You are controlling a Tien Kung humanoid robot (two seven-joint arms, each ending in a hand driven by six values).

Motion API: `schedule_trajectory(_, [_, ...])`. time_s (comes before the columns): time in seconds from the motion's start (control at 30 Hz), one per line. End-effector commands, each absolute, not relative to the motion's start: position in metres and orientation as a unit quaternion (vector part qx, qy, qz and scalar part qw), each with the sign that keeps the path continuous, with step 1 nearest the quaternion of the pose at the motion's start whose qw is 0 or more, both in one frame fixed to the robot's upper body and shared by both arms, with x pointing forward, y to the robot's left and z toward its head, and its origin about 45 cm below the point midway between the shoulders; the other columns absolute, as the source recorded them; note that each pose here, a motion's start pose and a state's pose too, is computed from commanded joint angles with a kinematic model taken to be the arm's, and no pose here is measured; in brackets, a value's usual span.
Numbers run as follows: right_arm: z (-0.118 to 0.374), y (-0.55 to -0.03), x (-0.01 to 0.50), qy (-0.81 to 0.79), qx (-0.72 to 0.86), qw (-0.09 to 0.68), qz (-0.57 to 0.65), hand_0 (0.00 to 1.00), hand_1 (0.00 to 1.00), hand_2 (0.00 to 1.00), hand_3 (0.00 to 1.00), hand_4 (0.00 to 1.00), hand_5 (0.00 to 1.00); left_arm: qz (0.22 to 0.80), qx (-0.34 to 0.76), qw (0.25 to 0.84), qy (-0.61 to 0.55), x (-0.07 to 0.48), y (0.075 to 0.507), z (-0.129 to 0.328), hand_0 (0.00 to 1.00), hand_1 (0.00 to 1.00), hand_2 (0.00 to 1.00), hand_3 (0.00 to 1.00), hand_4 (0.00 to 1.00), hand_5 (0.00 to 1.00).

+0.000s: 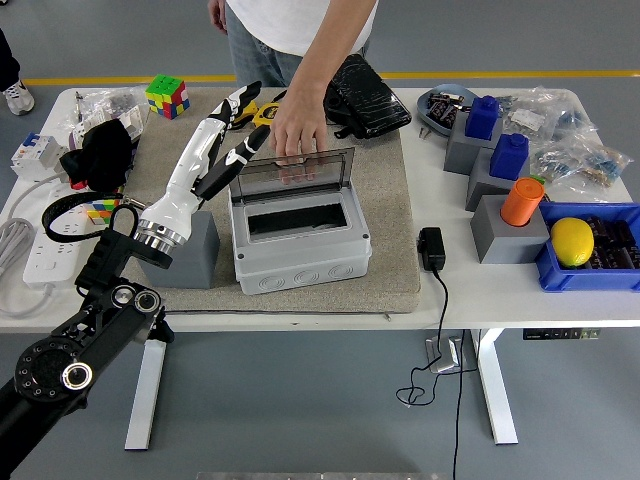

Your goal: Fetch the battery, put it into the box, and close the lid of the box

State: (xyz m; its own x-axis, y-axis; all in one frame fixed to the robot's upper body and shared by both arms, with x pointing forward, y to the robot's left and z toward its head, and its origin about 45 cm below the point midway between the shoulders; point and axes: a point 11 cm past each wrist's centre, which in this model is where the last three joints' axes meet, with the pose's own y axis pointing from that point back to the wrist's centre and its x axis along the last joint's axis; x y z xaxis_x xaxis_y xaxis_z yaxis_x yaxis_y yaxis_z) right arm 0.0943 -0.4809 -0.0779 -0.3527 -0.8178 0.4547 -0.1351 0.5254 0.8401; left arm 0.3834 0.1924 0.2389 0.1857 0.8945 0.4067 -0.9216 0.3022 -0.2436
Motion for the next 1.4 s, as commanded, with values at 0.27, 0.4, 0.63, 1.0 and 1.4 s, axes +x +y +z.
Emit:
schedule_trajectory(0.27, [-0.078, -0.481, 0.096, -0.738, 0.323, 0.467, -0.364, 0.841, 0.845, 0.809, 0.850, 0.998, 0.998, 0.583, 0.046, 0.765, -0.269, 0.384, 0.189, 0.243, 0.965, 0.984, 0.951, 0.943, 0.998, 0.998])
schedule_trajectory(0.4, [-0.078, -0.481, 0.095, -0.738, 0.323, 0.468, -0.364, 0.842, 0.845, 0.809, 0.850, 0.998, 0.998, 0.569, 0.084, 0.762, -0.297, 0.383, 0.185, 0.240, 0.939, 0.956, 0.924, 0.925, 0.998, 0.998])
schedule_trajectory(0.63, [-0.077, -0.482, 0.096, -0.738, 0.324, 0.468, -0.363, 0.842, 0.845, 0.808, 0.849, 0.998, 0.998, 0.522, 0.190, 0.744, -0.372, 0.385, 0.175, 0.231, 0.916, 0.915, 0.879, 0.880, 0.998, 0.998])
schedule_trajectory(1.0, [-0.077, -0.484, 0.091, -0.736, 0.320, 0.472, -0.363, 0.842, 0.845, 0.809, 0.850, 0.998, 0.998, 0.508, 0.233, 0.732, -0.391, 0.384, 0.178, 0.218, 0.888, 0.887, 0.844, 0.854, 0.998, 0.998])
schedule_trajectory(1.4, [-0.076, -0.486, 0.091, -0.737, 0.320, 0.473, -0.362, 0.842, 0.845, 0.809, 0.850, 0.998, 0.998, 0.503, 0.237, 0.735, -0.388, 0.378, 0.175, 0.214, 0.880, 0.888, 0.855, 0.858, 0.998, 0.998])
